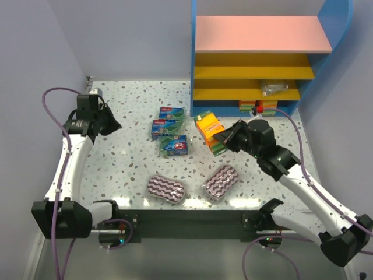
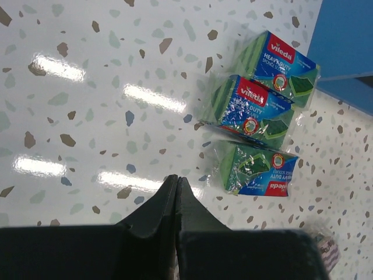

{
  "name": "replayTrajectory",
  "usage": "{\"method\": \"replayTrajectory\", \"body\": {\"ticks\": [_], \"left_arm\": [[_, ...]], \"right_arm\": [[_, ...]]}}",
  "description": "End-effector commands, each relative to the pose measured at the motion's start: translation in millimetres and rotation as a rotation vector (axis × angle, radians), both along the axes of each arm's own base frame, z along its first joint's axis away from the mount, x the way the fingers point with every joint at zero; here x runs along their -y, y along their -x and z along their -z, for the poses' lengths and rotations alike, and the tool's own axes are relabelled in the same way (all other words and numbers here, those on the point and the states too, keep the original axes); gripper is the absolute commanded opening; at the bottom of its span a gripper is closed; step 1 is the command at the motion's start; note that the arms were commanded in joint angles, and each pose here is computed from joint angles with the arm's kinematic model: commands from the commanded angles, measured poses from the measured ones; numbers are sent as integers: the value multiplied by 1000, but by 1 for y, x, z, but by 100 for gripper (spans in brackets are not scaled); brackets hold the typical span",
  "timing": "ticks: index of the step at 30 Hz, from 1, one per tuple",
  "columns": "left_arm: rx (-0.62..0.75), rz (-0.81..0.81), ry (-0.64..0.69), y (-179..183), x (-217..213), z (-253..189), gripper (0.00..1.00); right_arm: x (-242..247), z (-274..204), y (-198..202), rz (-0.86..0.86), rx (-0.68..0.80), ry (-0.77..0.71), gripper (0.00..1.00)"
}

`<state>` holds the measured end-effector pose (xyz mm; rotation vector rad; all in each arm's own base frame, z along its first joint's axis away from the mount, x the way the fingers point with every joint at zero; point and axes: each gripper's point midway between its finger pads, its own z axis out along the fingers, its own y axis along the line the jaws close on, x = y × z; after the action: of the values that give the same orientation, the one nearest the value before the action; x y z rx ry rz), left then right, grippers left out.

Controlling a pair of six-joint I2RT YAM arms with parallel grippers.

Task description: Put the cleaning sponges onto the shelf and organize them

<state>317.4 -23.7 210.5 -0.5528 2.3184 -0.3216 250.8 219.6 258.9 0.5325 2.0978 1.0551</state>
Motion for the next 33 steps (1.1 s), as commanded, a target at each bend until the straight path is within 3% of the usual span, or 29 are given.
{"method": "replayTrajectory", "body": {"ticks": [1, 8, 24, 27, 33], "left_arm": [[58, 30, 38, -13, 9, -11, 3], [61, 35, 30, -15, 8, -9, 3], [71, 12, -8, -17, 0, 5, 2], [70, 7, 2, -16, 1, 6, 2], [71, -10, 24, -15, 3, 8, 1]], "right_arm": [[21, 43, -9, 53, -74, 72, 0], [27, 75, -52, 80, -119, 38, 0], [65, 107, -205, 284, 136, -202, 0], [63, 86, -226, 265, 254, -300, 0], [58, 93, -245, 227, 261, -337, 0]]}}
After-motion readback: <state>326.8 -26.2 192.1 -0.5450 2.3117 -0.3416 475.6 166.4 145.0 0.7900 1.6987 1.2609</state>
